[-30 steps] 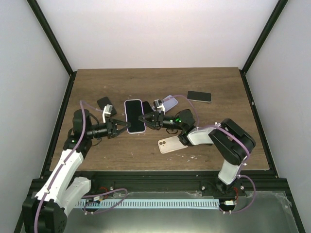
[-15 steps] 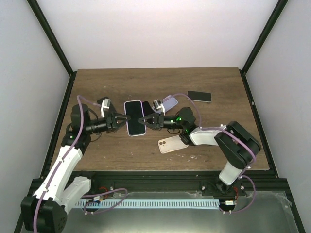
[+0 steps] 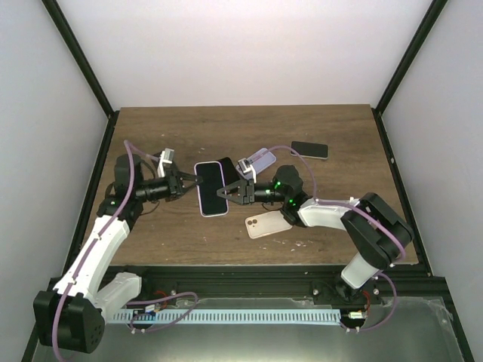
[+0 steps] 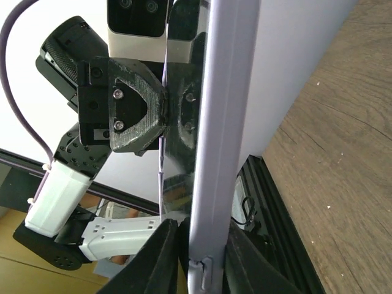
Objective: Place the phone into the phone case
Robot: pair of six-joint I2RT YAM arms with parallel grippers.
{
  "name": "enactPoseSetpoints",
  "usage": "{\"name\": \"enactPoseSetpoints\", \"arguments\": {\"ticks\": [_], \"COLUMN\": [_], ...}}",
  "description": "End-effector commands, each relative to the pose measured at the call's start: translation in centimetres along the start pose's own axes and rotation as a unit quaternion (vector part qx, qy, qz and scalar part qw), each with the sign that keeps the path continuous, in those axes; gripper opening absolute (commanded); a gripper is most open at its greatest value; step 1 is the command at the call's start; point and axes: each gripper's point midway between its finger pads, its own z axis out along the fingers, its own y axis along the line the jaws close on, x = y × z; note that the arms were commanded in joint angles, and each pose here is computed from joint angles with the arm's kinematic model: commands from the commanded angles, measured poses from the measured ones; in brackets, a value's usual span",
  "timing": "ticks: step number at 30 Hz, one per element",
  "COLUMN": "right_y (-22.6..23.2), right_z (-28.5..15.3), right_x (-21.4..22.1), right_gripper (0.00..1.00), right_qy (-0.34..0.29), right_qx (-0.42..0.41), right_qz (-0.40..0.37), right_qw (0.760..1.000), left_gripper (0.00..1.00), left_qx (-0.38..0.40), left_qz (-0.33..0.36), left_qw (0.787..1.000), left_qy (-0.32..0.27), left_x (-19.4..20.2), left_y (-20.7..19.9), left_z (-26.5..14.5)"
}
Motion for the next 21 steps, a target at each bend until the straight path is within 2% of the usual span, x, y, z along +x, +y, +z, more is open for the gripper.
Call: {"name": "enactPoseSetpoints", "arguments": {"ticks": [1, 3, 6, 7, 8, 12, 17, 21], "right_y": [1.2, 1.0, 1.8, 2.2, 2.4, 2.7, 2.9, 3.0], "right_z": [-0.1, -0.3, -0.2, -0.3, -0.2, -0.4, -0.4, -0.2], "right_x": [-0.2, -0.2, 0.1, 0.2, 0.4, 1.4, 2.1, 2.0], "right_gripper": [0.16, 0.11, 0.08, 0.08, 0.08, 0.09, 0.11, 0.12], "right_qy": [-0.006, -0.011, -0.002, 0.001, 0.006, 0.022, 0.033, 0.033], "right_qx": [-0.005, -0.003, -0.018, -0.024, -0.028, -0.027, -0.029, -0.030], "right_qz": [-0.036, -0.034, -0.049, -0.055, -0.062, -0.075, -0.078, -0.080], "right_qw": [0.999, 0.999, 0.999, 0.998, 0.998, 0.997, 0.996, 0.996], "left_gripper": [0.02, 0.13, 0.39, 0.45, 0.46, 0.43, 0.22, 0.10], "left_qx": [-0.026, -0.029, -0.040, -0.041, -0.038, -0.015, -0.013, -0.008], "left_qz": [0.019, 0.018, 0.020, 0.022, 0.023, 0.035, 0.051, 0.055], "left_qw": [0.999, 0.999, 0.999, 0.999, 0.999, 0.999, 0.998, 0.998], "left_qy": [-0.018, -0.017, -0.025, -0.027, -0.027, -0.028, -0.026, -0.014], "left_x": [-0.9, -0.8, -0.9, -1.0, -1.1, -1.4, -1.4, -1.2], "left_y": [0.4, 0.6, 1.1, 1.1, 1.0, -0.1, -0.3, -0.2], "left_z": [-0.3, -0.3, -0.3, -0.3, -0.3, -0.3, -0.2, 0.0]}}
